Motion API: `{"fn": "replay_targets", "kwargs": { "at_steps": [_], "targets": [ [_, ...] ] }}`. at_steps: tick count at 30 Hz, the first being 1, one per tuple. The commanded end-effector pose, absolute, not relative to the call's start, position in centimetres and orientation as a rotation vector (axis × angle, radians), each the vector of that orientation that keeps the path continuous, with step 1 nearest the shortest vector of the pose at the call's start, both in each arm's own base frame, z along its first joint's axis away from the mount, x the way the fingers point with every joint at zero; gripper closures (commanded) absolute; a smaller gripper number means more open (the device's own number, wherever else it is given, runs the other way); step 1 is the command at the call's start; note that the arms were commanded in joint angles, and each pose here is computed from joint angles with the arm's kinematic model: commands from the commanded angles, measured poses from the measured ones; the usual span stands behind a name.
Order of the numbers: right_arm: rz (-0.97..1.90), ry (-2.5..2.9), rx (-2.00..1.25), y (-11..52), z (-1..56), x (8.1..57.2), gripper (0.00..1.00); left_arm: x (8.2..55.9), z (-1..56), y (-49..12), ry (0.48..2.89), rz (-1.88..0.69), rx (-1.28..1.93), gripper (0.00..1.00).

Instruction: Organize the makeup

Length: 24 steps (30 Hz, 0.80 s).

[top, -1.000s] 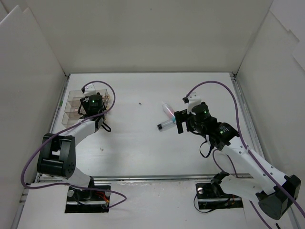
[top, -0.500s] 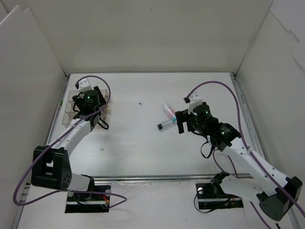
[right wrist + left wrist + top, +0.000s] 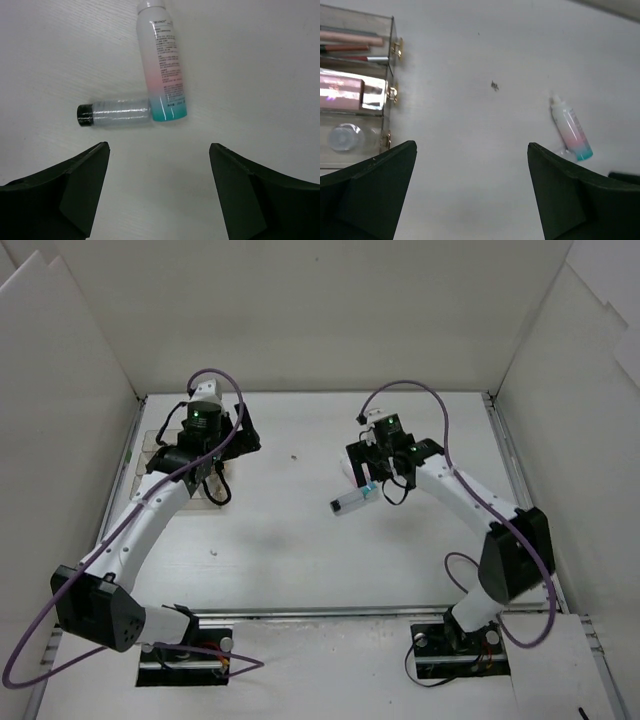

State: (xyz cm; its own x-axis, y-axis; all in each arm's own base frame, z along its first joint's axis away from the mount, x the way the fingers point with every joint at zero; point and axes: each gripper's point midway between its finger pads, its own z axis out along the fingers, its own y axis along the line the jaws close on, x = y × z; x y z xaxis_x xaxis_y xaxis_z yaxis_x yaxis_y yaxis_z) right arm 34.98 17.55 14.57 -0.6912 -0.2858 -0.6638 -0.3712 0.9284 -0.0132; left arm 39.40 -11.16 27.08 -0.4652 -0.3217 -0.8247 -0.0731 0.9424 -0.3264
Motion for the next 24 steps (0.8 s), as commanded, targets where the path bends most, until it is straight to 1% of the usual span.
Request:
{"fn": "replay_targets", "kwargs": {
  "at_steps": [1, 3, 7, 12, 17, 21, 24],
  "targets": [
    [0.218, 2.378, -0.471, 18.0, 14.3, 38.2, 0.21, 37.0, 26.7, -14.0, 2.155, -0.445, -0.209, 0.12],
    [0.201, 2.42, -0.46, 17.5, 12.6, 39.8, 0.2, 36.0, 26.6, -14.6, 2.174, -0.475, -0.179, 0.11],
    [0.172, 2.481, -0.52, 17.0, 9.9, 41.4, 0.18, 35.0, 26.4, -15.2, 2.196, -0.507, -0.137, 0.11],
    [0.214, 2.539, -0.567, 17.7, 7.0, 42.4, 0.19, 34.6, 26.3, -15.0, 2.204, -0.493, -0.127, 0.1],
    [0.237, 2.553, -0.584, 18.1, 5.8, 43.3, 0.22, 34.7, 26.5, -14.7, 2.2, -0.466, -0.107, 0.1],
    [0.272, 2.611, -0.594, 18.4, 3.8, 43.3, 0.31, 34.9, 26.3, -14.7, 2.209, -0.479, -0.104, 0.1],
    [0.297, 2.619, -0.598, 18.5, 3.8, 43.7, 0.49, 34.9, 25.9, -15.3, 2.223, -0.51, -0.095, 0.1]
  ]
}}
